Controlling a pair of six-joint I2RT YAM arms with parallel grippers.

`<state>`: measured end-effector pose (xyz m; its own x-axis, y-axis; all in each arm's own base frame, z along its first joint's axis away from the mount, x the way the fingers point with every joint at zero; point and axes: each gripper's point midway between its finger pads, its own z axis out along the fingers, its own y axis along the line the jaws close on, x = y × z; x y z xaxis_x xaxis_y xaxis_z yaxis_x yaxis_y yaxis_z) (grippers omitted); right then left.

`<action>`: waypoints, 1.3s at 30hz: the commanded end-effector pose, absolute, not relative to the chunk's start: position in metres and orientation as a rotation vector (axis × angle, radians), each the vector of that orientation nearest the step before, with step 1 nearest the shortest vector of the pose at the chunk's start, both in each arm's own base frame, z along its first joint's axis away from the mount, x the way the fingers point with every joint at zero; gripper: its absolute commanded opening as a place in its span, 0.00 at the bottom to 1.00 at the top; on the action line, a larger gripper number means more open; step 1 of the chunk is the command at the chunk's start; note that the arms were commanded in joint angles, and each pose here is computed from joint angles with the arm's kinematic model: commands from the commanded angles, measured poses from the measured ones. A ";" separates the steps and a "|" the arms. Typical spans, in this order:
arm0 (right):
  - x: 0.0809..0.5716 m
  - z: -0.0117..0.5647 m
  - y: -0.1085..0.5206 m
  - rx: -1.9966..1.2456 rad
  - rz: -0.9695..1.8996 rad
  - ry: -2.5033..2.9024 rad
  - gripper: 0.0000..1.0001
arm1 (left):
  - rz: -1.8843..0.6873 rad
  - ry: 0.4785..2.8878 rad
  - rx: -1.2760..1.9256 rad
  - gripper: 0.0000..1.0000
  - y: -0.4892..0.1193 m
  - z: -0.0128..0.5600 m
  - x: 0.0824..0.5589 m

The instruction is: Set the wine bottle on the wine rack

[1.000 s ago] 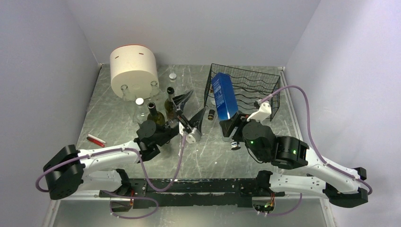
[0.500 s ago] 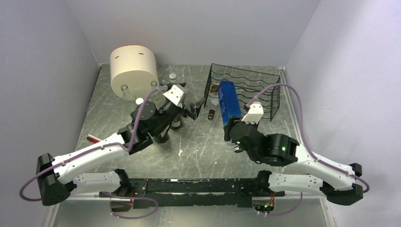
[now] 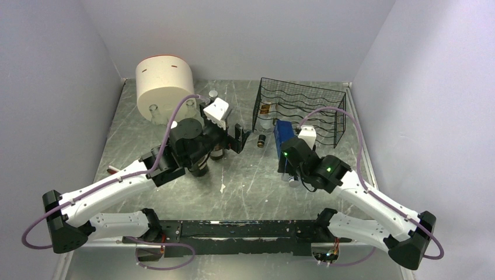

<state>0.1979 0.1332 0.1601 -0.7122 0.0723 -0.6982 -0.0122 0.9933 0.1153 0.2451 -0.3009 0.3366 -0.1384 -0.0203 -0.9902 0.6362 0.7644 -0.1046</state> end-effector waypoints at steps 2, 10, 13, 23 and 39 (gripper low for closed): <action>0.216 0.195 0.143 0.133 0.291 2.191 0.00 | -0.637 1.632 0.473 1.00 -0.294 0.344 0.241; 0.226 0.183 0.135 0.163 0.205 2.186 0.00 | -0.643 1.625 0.480 1.00 -0.291 0.348 0.238; 0.233 0.181 0.134 0.168 0.177 2.172 0.00 | -0.648 1.624 0.479 1.00 -0.289 0.349 0.236; 0.267 0.178 0.138 0.230 0.163 2.065 0.00 | -0.685 1.607 0.487 1.00 -0.282 0.361 0.226; 0.305 0.157 0.122 0.223 0.161 1.820 0.00 | -0.771 1.598 0.493 1.00 -0.271 0.384 0.205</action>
<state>0.2617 0.1238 0.0937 -0.5318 0.0879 -0.8423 0.0252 0.9958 0.0881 0.2174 -0.2770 0.3575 -0.1747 -0.0575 -0.9829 0.6695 0.7250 -0.1615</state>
